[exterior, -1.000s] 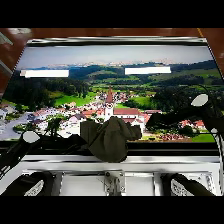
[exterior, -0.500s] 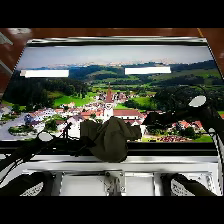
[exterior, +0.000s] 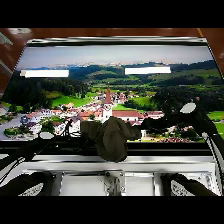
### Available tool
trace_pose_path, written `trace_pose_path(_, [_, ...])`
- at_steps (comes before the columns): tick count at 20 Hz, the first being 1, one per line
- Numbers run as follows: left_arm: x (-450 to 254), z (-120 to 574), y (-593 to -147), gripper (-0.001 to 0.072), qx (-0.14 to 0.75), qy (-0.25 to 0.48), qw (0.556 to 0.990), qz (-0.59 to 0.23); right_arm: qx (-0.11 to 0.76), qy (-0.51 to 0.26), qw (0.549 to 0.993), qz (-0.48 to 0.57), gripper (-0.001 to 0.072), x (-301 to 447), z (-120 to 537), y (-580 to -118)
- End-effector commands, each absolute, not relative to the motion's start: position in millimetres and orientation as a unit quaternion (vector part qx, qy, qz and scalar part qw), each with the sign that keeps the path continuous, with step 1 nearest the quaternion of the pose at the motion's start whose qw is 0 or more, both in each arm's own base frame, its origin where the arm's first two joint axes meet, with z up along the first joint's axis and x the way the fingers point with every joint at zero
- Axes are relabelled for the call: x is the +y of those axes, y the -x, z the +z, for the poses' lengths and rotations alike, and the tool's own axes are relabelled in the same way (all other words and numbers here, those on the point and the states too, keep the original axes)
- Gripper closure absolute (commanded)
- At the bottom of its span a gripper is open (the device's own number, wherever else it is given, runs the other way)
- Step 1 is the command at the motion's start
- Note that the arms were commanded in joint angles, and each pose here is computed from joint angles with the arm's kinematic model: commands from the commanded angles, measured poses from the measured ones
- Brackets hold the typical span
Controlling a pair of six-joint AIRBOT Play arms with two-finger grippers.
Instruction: Fold the shirts.
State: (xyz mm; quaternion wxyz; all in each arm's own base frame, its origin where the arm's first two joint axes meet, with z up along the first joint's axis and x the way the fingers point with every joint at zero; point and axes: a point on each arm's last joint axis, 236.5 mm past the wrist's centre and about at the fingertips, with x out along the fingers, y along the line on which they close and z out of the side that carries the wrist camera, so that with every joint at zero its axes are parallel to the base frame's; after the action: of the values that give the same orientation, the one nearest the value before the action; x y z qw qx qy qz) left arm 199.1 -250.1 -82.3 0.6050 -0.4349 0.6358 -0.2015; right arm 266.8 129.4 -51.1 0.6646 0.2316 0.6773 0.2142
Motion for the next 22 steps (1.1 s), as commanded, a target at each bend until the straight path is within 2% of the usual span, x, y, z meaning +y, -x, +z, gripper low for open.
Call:
trace_pose_path(1, [-254.8, -68.2, -198.2, 0.0665, 0.626, 0.435, 0.607, -0.226, 0.670, -0.290, 0.666, 0.150, 0.0033, 98.2, -63.5, -281.8])
trace_pose_path(3, [-255.3, -60.5, -200.3, 0.0665, 0.616, 0.435, 0.613, -0.235, 0.672, -0.335, 0.644, 0.147, 0.0033, 104.5, -69.6, -281.9])
trace_pose_path(7, [-256.9, -50.7, -203.5, 0.0665, 0.604, 0.442, 0.617, -0.243, 0.706, -0.316, 0.612, 0.165, 0.0033, 132.3, -98.5, -263.9])
trace_pose_path(12, [-258.0, -41.0, -205.8, 0.0665, 0.593, 0.446, 0.622, -0.252, 0.708, -0.341, 0.596, 0.163, 0.0034, 161.8, -115.3, -269.6])
trace_pose_path(13, [-257.9, -38.0, -206.5, 0.0665, 0.589, 0.446, 0.624, -0.254, 0.704, -0.342, 0.601, 0.163, 0.0117, 166.1, -116.6, -272.8])
trace_pose_path(14, [-257.5, -34.5, -207.7, 0.0665, 0.584, 0.447, 0.627, -0.257, 0.699, -0.343, 0.607, 0.161, 0.0286, 168.3, -117.1, -276.4])
trace_pose_path(15, [-256.2, -30.4, -210.1, 0.0665, 0.576, 0.446, 0.633, -0.262, 0.695, -0.346, 0.610, 0.159, 0.0423, 169.6, -117.1, -279.4])
trace_pose_path(17, [-249.8, -14.5, -225.0, 0.0665, 0.545, 0.443, 0.656, -0.276, 0.689, -0.357, 0.610, 0.158, 0.0660, 170.7, -114.7, -282.9])
trace_pose_path(19, [-236.0, 11.3, -251.3, 0.0665, 0.502, 0.457, 0.681, -0.275, 0.682, -0.358, 0.614, 0.170, 0.0656, 172.2, -107.8, -285.7])
trace_pose_path(22, [-214.3, 68.4, -289.0, 0.0666, 0.423, 0.457, 0.724, -0.297, 0.630, -0.318, 0.673, 0.221, 0.0656, 172.3, -68.8, -307.5])
